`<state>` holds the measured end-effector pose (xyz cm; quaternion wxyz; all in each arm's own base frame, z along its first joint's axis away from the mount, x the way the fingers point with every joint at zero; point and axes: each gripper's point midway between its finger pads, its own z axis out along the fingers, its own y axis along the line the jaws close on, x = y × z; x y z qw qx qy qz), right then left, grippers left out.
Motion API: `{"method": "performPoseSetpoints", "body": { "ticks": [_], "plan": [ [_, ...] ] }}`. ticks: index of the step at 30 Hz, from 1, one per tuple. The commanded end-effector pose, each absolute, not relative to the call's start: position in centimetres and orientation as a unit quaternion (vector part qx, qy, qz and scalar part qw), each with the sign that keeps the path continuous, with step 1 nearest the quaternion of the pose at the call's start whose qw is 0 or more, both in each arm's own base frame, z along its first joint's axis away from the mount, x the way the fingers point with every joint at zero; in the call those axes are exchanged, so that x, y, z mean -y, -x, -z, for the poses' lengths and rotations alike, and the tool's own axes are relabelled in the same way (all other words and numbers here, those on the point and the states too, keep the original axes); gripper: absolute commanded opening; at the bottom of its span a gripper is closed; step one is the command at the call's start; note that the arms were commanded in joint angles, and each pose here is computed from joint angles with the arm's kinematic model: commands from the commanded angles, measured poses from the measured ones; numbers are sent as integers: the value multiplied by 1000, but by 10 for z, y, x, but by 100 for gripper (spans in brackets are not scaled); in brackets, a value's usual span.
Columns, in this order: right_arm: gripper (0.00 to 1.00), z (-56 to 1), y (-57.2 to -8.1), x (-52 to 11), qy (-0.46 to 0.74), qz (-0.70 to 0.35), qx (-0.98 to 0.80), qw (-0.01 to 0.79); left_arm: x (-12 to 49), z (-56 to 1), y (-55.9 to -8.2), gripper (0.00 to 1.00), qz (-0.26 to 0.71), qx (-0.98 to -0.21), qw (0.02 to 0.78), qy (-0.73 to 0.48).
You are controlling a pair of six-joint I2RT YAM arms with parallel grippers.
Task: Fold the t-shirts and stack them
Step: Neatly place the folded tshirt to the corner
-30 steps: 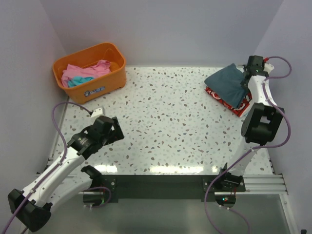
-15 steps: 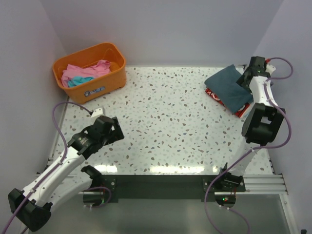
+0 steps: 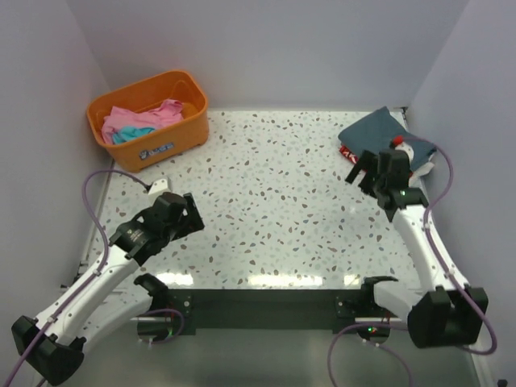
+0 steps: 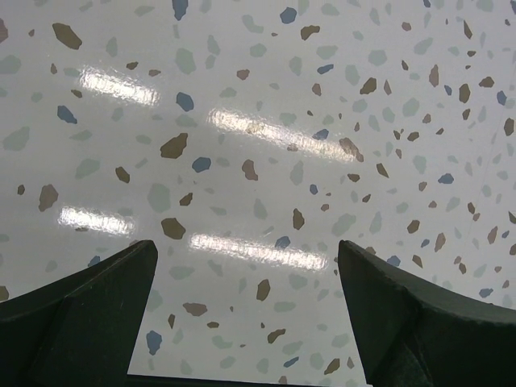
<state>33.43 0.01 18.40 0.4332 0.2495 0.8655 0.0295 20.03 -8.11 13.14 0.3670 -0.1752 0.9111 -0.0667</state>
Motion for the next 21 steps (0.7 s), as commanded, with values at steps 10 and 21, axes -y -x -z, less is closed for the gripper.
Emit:
{"method": "performPoseSetpoints", "body": {
  "ticks": [10, 21],
  "plan": [
    [99, -167, -235, -41, -191, -170, -835, 488, 71, -153, -203, 100, 73, -888, 402, 213],
    [99, -201, -214, -12, -237, -124, -791, 551, 69, -164, -202, 100, 93, -873, 424, 220]
  ]
}}
